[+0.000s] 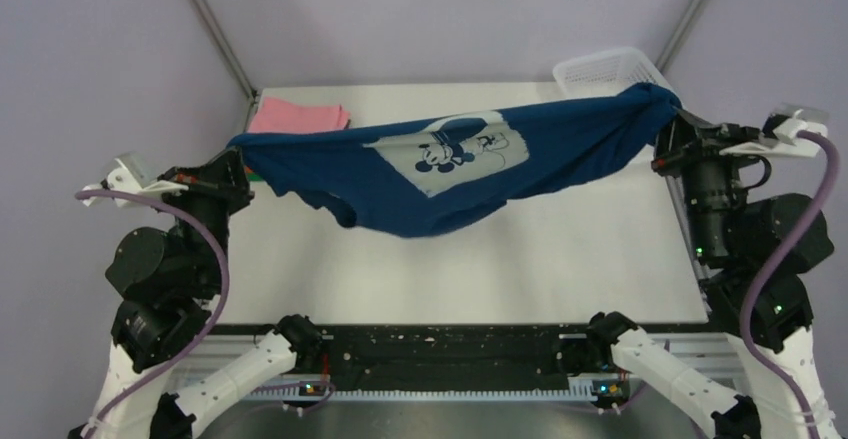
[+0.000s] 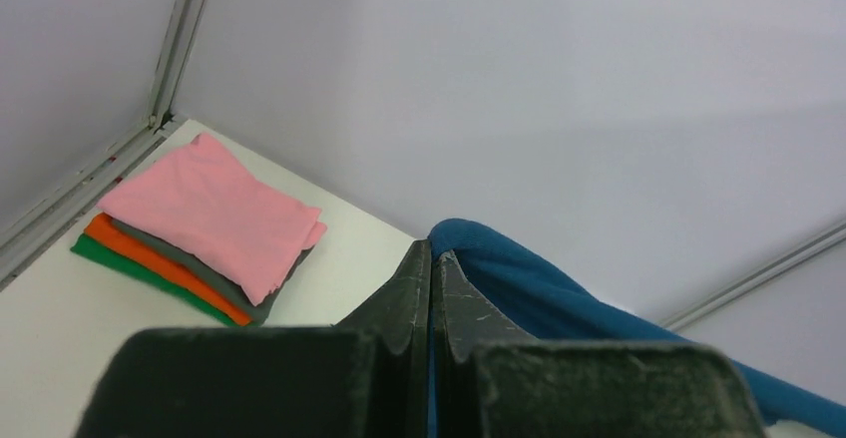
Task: Fold and stack the t-shirts
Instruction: Flatten out the tshirt
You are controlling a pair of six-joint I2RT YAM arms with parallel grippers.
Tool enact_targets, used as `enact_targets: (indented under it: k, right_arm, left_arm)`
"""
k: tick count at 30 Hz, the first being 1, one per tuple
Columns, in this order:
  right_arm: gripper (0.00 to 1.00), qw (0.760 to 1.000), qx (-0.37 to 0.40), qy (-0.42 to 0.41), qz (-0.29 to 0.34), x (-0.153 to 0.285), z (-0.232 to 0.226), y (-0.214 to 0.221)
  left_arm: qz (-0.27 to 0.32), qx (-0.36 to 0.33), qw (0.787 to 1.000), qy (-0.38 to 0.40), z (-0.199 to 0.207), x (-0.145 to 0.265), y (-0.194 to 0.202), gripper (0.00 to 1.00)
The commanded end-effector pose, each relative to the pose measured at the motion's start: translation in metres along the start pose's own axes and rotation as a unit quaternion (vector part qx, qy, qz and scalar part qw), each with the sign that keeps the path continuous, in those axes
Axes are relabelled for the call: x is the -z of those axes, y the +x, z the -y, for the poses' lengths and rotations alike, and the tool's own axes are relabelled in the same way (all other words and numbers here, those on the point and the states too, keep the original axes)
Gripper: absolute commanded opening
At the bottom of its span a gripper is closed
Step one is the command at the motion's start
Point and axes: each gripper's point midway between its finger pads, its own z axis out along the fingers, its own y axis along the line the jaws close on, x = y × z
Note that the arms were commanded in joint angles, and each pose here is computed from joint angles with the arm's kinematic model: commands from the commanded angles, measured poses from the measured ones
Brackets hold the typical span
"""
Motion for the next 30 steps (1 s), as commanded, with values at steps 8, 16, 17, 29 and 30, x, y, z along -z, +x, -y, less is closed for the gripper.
enact_targets:
  k: [8, 16, 17, 29, 30]
  right_arm:
    - [0.00, 0.996, -0.028, -0.056, 0.066, 0.036, -0.004, -0.057]
    - [0.00, 0.997, -0.045, -0.051, 0.023, 0.039, -0.001, -0.031]
    - [0.00, 0.998, -0.047, -0.049, 0.009, 0.037, -0.002, -0.021]
    - [0.00, 0.978, 0.030, 0.105, -0.178, -0.013, 0.030, 0.178]
    - [0.00, 0.973, 0.046, 0.118, -0.192, -0.019, 0.035, 0.197]
  left_arm:
    - [0.035, 0.014, 0.997, 0.073, 0.021, 0.019, -0.053, 0.00]
    - [0.023, -0.011, 0.999, 0.041, 0.032, -0.005, -0.037, 0.00]
    - [0.016, -0.020, 1.000, 0.012, 0.029, -0.013, -0.029, 0.00]
    - [-0.111, -0.151, 0.974, -0.126, 0.003, -0.143, 0.117, 0.00]
    - [-0.122, -0.150, 0.972, -0.131, -0.006, -0.161, 0.130, 0.00]
